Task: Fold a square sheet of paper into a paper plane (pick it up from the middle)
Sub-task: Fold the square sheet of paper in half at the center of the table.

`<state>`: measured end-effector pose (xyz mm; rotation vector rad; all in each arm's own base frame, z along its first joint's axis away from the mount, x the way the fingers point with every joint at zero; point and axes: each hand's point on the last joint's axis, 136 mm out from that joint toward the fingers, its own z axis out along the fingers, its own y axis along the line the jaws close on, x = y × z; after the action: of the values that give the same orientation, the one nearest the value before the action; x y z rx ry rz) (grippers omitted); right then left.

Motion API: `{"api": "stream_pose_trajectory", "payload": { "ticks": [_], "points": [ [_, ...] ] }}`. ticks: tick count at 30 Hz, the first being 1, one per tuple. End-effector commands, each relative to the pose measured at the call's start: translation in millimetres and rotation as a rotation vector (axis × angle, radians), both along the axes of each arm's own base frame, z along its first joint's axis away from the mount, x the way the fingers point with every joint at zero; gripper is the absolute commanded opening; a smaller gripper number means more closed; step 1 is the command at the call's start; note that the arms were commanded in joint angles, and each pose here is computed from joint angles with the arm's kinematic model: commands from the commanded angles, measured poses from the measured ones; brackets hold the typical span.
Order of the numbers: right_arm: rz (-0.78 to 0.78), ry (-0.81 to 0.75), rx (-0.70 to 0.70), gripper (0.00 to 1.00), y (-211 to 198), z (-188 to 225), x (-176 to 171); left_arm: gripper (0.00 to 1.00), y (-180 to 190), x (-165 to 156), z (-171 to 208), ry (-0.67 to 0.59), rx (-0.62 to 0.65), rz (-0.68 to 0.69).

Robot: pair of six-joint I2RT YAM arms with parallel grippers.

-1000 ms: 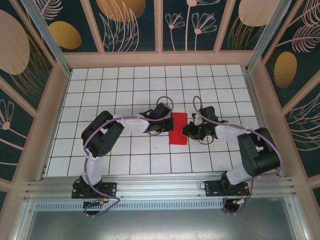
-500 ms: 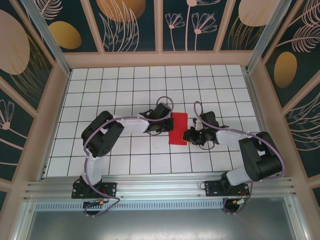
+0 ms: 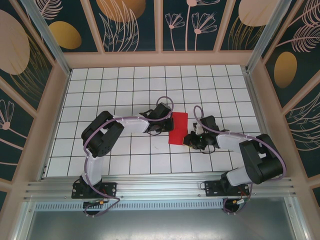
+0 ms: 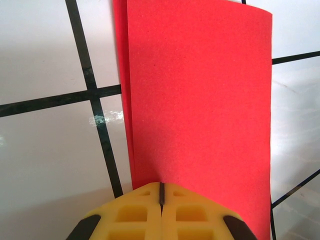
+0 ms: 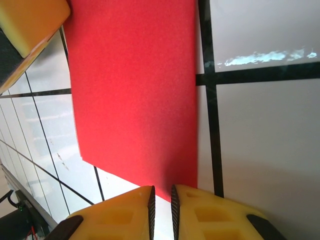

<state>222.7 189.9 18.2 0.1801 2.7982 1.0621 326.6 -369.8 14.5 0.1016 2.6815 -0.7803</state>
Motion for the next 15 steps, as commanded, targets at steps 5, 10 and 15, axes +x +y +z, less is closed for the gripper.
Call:
{"api": "stream_pose_trajectory", "payload": {
  "ticks": [5, 10, 15],
  "points": [
    [-0.097, -0.124, -0.104, 0.23, -21.6, 32.7, 36.0, 0.00, 21.0, -20.2, -6.6, 0.062, 0.094, -0.014],
    [-0.164, -0.156, -0.182, 0.24, -38.4, 39.3, 62.1, 0.15, 13.4, -9.8, 49.3, -0.041, 0.000, 0.000],
    [-0.147, -0.178, -0.209, 0.26, -33.4, 42.3, 75.6, 0.26, 23.7, -8.4, 76.6, -0.104, -0.053, 0.048]
  ]
}}
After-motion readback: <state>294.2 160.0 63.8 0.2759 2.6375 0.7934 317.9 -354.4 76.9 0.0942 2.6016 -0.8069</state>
